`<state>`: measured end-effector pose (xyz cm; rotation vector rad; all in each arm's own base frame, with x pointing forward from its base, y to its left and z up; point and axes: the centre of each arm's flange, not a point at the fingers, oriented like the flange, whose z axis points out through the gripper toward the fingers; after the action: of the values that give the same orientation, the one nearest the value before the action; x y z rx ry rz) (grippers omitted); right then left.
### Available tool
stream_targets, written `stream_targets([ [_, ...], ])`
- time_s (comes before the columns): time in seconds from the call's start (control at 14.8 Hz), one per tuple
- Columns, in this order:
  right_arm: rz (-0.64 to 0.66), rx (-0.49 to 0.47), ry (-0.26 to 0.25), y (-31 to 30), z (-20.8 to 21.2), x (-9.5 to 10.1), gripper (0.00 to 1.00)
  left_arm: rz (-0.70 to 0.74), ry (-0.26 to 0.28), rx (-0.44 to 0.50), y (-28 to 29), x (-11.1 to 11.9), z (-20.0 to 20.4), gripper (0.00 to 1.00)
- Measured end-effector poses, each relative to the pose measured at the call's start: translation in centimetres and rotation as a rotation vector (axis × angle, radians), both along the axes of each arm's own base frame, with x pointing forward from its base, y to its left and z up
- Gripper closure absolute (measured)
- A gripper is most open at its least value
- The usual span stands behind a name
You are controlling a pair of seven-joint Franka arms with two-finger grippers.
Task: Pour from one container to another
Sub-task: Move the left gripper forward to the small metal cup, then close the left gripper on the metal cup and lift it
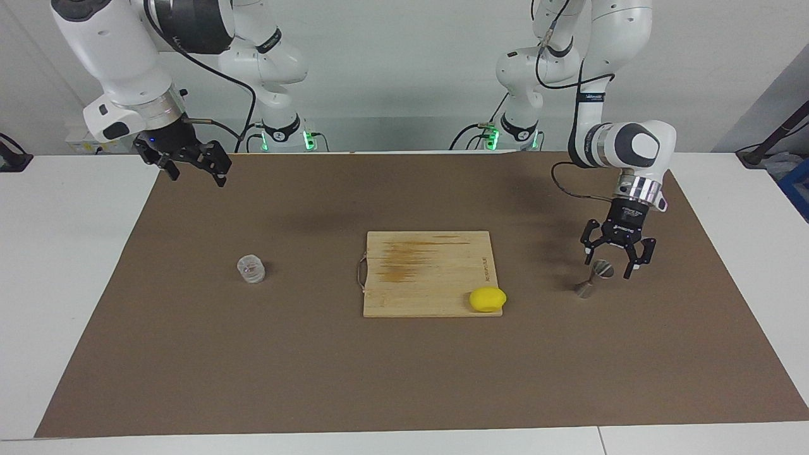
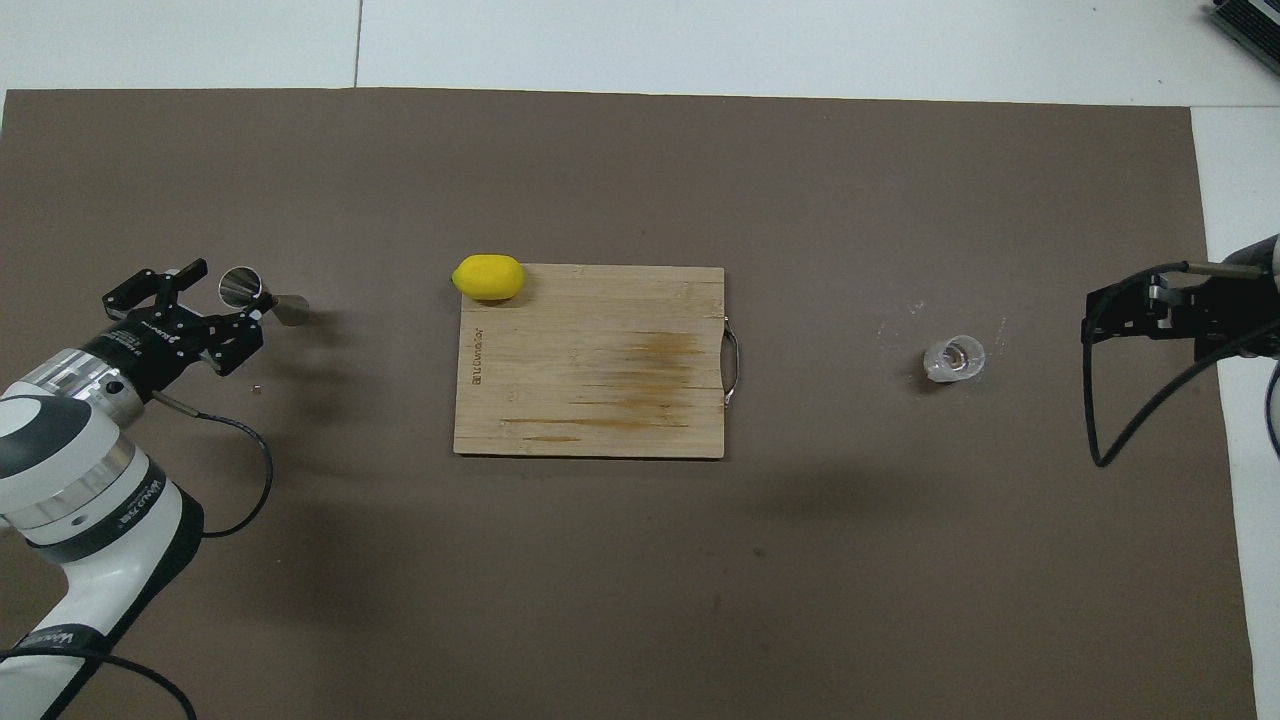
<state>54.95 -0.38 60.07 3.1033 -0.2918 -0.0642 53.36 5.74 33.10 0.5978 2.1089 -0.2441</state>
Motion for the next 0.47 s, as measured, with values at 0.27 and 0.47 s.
stream_targets([
  [0.27,0.000,0.000,0.000,0.0,0.0,0.0,0.00,0.005,-0.002,-0.005,-0.8,0.3,0.1,0.17],
  [0.47,0.000,0.000,0.000,0.0,0.0,0.0,0.00,0.005,0.003,0.001,-1.2,0.4,-0.1,0.19],
])
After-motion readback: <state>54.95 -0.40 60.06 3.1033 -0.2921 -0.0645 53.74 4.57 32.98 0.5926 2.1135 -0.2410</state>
